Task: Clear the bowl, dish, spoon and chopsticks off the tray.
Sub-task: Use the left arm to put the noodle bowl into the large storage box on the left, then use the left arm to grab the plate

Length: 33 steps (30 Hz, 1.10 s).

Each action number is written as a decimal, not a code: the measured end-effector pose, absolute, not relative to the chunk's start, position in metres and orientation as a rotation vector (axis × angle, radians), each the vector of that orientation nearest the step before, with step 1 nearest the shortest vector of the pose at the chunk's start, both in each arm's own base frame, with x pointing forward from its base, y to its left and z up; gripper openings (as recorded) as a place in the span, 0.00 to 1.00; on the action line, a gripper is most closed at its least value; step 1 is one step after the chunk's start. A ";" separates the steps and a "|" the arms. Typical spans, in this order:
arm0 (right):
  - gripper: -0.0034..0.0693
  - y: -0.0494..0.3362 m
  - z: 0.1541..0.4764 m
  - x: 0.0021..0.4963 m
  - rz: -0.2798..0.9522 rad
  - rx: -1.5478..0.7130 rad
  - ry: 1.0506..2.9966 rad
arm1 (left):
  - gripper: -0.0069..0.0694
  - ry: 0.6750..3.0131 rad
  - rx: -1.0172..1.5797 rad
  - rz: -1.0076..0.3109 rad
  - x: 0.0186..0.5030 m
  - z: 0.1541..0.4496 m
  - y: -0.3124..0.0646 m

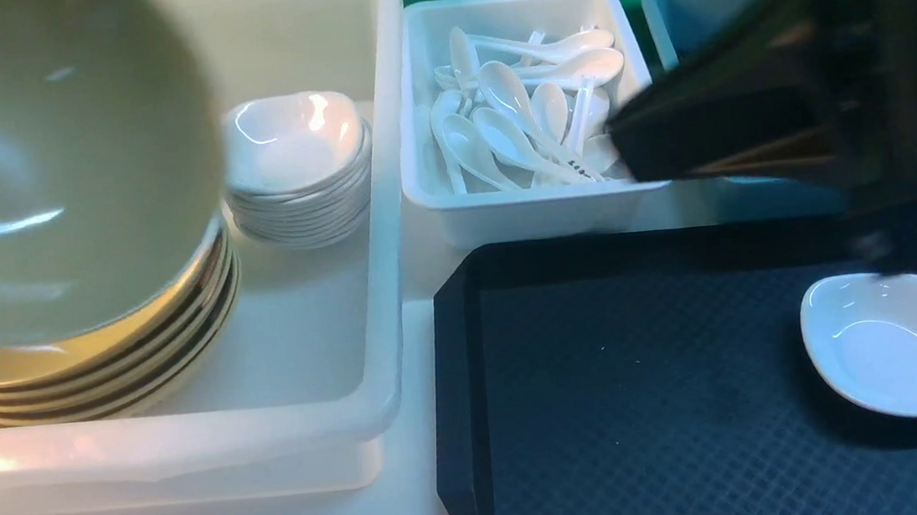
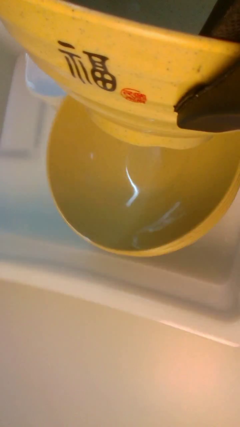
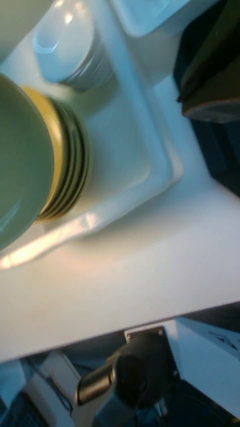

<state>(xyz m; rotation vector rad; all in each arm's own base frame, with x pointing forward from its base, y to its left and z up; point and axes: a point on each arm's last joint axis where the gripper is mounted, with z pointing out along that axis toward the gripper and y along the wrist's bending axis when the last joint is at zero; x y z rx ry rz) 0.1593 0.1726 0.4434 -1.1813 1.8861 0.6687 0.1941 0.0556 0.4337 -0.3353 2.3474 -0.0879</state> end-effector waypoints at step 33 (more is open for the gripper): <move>0.10 0.186 0.421 0.173 0.441 -1.311 1.942 | 0.82 2.538 -0.491 -0.178 0.266 0.339 0.123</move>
